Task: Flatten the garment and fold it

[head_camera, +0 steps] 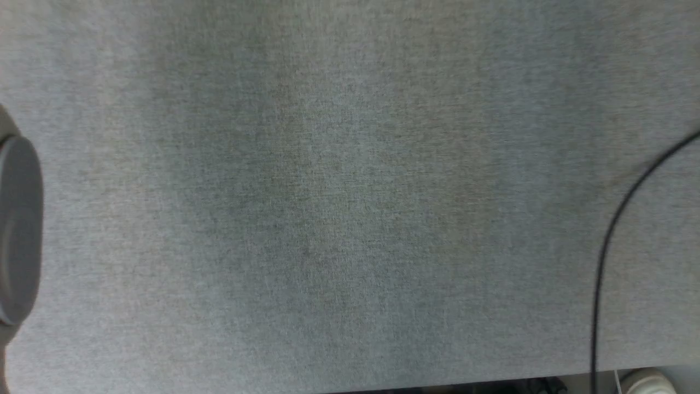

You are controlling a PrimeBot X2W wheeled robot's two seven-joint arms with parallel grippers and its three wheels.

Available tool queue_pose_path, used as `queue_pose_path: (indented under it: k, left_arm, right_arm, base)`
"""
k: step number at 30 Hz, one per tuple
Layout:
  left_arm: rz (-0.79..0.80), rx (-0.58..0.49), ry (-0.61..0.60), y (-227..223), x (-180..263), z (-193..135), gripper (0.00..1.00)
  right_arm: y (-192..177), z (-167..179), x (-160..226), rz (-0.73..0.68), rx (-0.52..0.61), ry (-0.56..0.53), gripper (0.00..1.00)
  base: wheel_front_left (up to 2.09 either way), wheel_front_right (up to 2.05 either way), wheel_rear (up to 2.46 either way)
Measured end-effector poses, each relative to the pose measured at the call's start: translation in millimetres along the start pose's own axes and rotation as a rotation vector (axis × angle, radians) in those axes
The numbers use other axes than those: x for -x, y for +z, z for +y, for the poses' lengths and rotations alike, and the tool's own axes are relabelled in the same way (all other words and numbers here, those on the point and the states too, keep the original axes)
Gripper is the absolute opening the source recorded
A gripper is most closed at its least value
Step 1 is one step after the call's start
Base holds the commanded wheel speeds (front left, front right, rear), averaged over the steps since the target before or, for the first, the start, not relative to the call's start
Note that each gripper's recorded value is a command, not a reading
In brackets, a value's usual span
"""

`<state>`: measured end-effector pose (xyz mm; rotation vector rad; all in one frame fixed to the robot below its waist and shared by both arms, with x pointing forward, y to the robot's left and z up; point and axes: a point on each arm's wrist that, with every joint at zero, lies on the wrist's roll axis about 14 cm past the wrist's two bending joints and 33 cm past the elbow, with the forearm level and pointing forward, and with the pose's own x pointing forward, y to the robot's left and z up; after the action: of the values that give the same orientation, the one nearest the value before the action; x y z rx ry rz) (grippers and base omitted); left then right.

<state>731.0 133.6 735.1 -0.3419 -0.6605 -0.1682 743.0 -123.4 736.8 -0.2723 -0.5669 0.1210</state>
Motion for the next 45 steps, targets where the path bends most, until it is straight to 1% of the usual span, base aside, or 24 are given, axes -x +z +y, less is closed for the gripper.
queue_pose_path:
  k: [5,11,16,18,20,24,29,32,36,43,45]
  left_arm:
    - [0.036,-0.024,0.009,-43.0,13.6,24.1,0.00]
    - [0.134,-0.035,0.019,-106.2,39.5,52.2,0.00]
    - [0.228,-0.041,0.026,-152.0,69.2,77.6,0.00]
    - [0.267,-0.029,0.025,-166.1,82.6,85.0,0.00]
    - [0.306,-0.036,0.013,-174.2,94.0,89.6,0.00]
    - [0.363,-0.016,-0.010,-175.2,110.9,90.0,0.00]
    - [0.439,0.026,-0.084,-169.4,134.6,69.0,0.00]
    - [0.509,0.054,-0.106,-168.0,160.7,60.2,0.00]
    - [0.578,0.090,-0.100,-158.2,192.2,48.6,0.00]
    - [0.639,0.132,-0.057,-133.3,238.1,32.1,0.00]
    - [0.659,0.148,-0.057,-128.3,250.6,23.0,0.00]
  right_arm:
    - [-54.3,19.1,6.5,0.073,0.025,0.032,0.00]
    - [-122.4,44.2,22.1,0.161,0.036,0.073,0.00]
    - [-175.2,75.4,43.7,0.235,0.010,0.136,0.00]
    - [-192.6,89.6,55.4,0.263,0.002,0.171,0.00]
    - [-201.1,99.9,64.1,0.275,-0.013,0.198,0.00]
    - [-200.3,104.9,75.8,0.281,-0.070,0.214,0.00]
    - [-186.3,94.1,89.6,0.284,-0.163,0.195,0.00]
    - [-188.7,89.6,115.0,0.341,-0.208,0.200,0.00]
    - [-185.6,85.4,155.7,0.420,-0.257,0.213,0.00]
    - [-150.0,86.2,203.8,0.474,-0.341,0.218,0.00]
    - [-142.5,87.5,217.6,0.498,-0.362,0.218,0.00]
  base:
    - [0.00,0.00,0.00]
    - [0.00,0.00,0.00]
    - [0.00,0.00,0.00]
    - [0.00,0.00,0.00]
    - [0.00,0.00,0.00]
    - [0.00,0.00,0.00]
    - [0.00,0.00,0.00]
    - [0.00,0.00,0.00]
    - [0.00,0.00,0.00]
    - [0.00,0.00,0.00]
    - [0.00,0.00,0.00]
